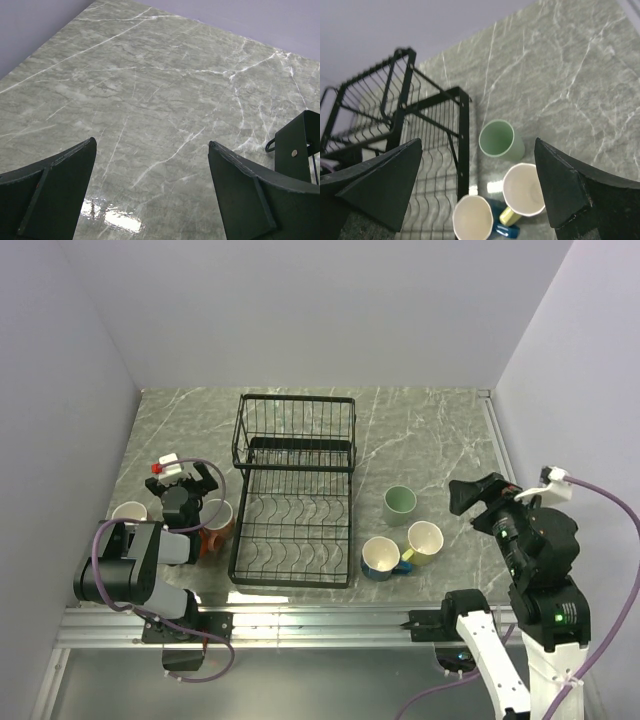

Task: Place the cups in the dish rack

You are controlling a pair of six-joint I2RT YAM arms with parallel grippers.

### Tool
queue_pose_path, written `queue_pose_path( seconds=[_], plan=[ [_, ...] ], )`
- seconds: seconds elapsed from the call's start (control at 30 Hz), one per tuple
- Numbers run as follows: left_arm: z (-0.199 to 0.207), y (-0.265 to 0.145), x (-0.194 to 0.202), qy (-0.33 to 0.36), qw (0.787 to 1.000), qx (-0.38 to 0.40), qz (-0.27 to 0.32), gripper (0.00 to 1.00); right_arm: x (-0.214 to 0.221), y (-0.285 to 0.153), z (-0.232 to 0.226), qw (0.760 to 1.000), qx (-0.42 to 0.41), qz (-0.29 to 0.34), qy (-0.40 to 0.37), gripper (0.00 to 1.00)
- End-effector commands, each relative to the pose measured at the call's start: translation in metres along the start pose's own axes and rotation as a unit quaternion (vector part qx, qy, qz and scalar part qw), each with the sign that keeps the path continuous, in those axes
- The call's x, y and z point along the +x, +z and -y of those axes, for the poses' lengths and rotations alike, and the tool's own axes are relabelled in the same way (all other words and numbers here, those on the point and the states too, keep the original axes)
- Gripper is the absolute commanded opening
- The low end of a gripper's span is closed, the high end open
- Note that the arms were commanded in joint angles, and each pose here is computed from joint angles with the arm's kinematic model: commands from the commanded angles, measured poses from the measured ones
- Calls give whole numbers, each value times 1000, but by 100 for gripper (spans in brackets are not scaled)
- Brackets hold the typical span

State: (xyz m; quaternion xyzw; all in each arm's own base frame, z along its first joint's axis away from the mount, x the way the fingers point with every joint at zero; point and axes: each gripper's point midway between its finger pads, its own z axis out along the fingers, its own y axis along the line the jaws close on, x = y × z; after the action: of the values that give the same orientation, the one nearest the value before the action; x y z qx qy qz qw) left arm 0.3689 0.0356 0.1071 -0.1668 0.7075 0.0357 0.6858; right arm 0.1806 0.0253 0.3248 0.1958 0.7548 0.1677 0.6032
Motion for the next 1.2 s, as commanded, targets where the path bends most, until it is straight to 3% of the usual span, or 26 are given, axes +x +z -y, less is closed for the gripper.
queue_pose_path(
  seconds=[0.0, 0.2, 0.27, 0.3, 0.33, 0.4, 0.5, 0.63, 0.67, 0.7, 0.83, 0.97, 1.17],
  plan=[
    [9, 5, -21, -3, 999, 15, 34, 99, 15, -1, -6, 998, -25, -48, -42, 100],
    [11, 11, -27, 6, 1000, 7, 25, 99, 28, 4, -5, 996, -26, -71, -41, 100],
    [9, 19, -23, 26, 999, -16, -30, 99, 27, 1, -15, 994, -55, -77, -56, 100],
    [8, 31, -32, 46, 996, -40, -64, 99, 28, 0, -17, 993, -60, -78, -58, 100],
    [-4, 34, -40, 64, 992, -82, -70, 99, 27, 0, -15, 994, -56, -77, -59, 100],
    [-6, 39, -58, 72, 990, -94, -74, 99, 32, -1, -16, 993, -62, -84, -62, 100],
    [9, 33, -113, 28, 997, -71, -30, 99, 38, -2, -19, 991, -72, -94, -59, 100],
    [29, 13, -164, -100, 993, -48, -45, 99, 40, 1, -22, 992, -71, -99, -31, 100],
    [28, 0, -147, -102, 988, -55, -101, 99, 48, 4, -29, 988, -87, -123, -28, 100],
    [42, -4, -166, -122, 986, -30, -107, 99, 49, 7, -31, 987, -88, -130, -23, 100],
    [52, -44, -151, -177, 964, -22, -196, 99, 70, 32, -22, 978, -30, -208, -12, 98],
    [54, -87, -171, -177, 965, 14, -191, 99, 90, 63, -7, 960, 38, -275, -21, 97],
    [47, -129, -192, -168, 960, -3, -222, 99, 109, 96, 12, 949, 95, -299, -28, 92]
  ],
)
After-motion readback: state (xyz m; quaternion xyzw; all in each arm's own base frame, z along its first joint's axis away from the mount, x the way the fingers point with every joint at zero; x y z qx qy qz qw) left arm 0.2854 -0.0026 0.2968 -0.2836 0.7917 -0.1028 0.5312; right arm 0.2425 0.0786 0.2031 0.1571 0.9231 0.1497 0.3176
